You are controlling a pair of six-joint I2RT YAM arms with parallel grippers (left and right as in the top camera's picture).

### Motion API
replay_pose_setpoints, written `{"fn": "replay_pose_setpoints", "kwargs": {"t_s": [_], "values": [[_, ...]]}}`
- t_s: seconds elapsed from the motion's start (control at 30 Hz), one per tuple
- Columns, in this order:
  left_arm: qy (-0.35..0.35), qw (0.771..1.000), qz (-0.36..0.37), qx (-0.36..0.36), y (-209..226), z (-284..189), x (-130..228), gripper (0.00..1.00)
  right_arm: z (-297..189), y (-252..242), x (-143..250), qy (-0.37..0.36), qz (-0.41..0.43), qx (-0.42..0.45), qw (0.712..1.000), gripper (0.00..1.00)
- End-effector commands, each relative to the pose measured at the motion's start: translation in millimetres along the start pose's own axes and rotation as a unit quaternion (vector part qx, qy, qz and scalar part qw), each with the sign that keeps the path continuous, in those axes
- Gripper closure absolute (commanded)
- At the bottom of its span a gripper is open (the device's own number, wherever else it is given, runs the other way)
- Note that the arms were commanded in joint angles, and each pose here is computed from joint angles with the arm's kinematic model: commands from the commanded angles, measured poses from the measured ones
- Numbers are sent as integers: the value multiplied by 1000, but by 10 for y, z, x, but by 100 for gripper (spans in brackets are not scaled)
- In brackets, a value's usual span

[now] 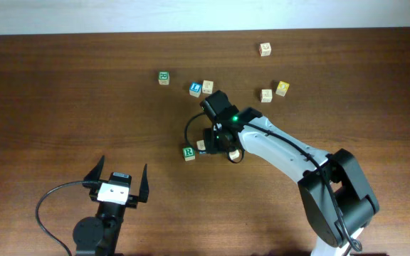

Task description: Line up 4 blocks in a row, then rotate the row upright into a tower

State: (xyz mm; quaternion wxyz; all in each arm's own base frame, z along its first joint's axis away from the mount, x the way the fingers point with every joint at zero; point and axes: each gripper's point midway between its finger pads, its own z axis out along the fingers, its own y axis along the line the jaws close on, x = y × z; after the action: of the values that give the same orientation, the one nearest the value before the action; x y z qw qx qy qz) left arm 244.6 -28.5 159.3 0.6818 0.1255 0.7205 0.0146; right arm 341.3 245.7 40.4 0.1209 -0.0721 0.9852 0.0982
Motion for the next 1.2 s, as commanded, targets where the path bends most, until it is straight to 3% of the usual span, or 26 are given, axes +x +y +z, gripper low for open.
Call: {"fn": "replay_pose_setpoints", "kwargs": {"t_s": [0.0, 0.3, 1.1, 1.17], "values": [[2, 1000, 6, -2, 2, -2, 14, 1, -25, -67, -204, -40, 12, 25, 999, 80], [2, 1000, 6, -2, 2, -2, 14, 1, 207, 55, -157, -19, -23, -9, 1000, 79], [2, 1000, 6, -2, 2, -2, 14, 1, 208, 300, 34, 12, -62, -48, 997, 81], [2, 1000, 6, -2, 2, -2, 14, 1, 209, 290, 29, 11, -62, -47, 997, 75]]}}
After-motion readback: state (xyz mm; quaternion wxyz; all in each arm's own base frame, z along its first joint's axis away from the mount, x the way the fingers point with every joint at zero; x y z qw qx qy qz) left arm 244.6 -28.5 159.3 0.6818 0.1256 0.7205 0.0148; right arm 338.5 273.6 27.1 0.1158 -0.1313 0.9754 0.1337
